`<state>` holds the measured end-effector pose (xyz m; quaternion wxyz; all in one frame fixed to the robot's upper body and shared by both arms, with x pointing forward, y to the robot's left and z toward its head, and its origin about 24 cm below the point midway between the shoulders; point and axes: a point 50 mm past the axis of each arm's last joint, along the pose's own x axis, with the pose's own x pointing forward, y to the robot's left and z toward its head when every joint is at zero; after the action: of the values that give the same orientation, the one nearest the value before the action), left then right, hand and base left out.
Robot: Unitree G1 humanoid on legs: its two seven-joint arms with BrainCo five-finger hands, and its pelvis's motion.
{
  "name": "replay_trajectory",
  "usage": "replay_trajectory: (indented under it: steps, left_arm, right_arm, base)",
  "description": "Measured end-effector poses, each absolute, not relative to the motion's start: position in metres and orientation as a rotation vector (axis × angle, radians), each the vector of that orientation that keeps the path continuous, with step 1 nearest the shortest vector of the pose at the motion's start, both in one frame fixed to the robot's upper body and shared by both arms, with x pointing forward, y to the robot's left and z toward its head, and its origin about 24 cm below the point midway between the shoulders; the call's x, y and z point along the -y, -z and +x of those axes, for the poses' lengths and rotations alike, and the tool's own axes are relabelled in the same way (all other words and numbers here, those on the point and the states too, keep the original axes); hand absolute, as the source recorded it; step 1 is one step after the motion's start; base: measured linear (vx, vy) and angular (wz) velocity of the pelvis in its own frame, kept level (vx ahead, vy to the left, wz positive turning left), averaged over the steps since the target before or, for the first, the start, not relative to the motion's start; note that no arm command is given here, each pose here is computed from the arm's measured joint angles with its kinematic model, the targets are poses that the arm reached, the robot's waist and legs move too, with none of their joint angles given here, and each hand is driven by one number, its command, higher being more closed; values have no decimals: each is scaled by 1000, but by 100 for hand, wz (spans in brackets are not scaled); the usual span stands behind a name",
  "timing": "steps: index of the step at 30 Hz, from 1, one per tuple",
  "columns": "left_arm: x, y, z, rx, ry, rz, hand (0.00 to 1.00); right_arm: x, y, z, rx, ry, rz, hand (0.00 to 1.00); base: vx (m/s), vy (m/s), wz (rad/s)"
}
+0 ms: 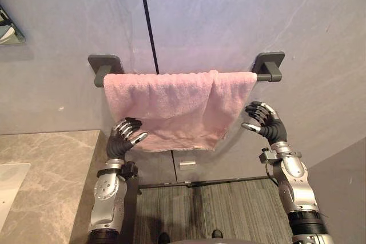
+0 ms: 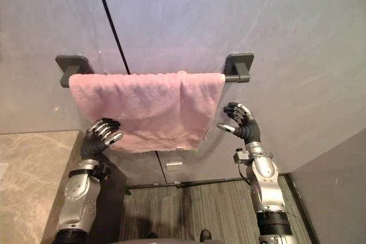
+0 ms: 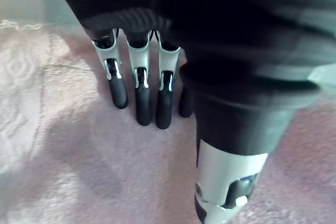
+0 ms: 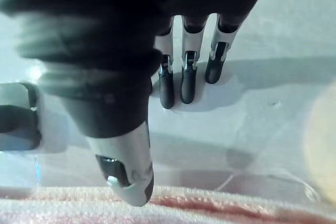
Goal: Organize washtable
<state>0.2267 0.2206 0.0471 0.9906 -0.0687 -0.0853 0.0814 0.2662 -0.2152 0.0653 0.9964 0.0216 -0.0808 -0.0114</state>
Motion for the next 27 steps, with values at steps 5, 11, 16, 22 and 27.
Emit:
replay_trajectory:
  steps: [5, 11, 16, 22, 27]
  left_arm:
    - [-227, -54, 218, 212, -198, -147, 0]
    - [-227, -56, 207, 232, -190, -187, 0]
    - [-225, -55, 201, 230, -157, -194, 0]
    - [-226, -48, 192, 198, -161, -188, 0]
    - [-229, -30, 183, 114, -174, -188, 0]
  right_arm:
    - [225, -64, 262, 162, 74, 52, 0]
    - [236, -57, 253, 133, 119, 32, 0]
    - [244, -55, 248, 124, 151, 5, 0]
    - [254, -48, 237, 90, 189, -19, 0]
    - [258, -32, 220, 11, 197, -64, 0]
  base:
    - [-23, -8, 5]
    - [-12, -3, 2]
    - [0, 0, 0]
    - [-4, -2, 1]
    - [-23, -9, 8]
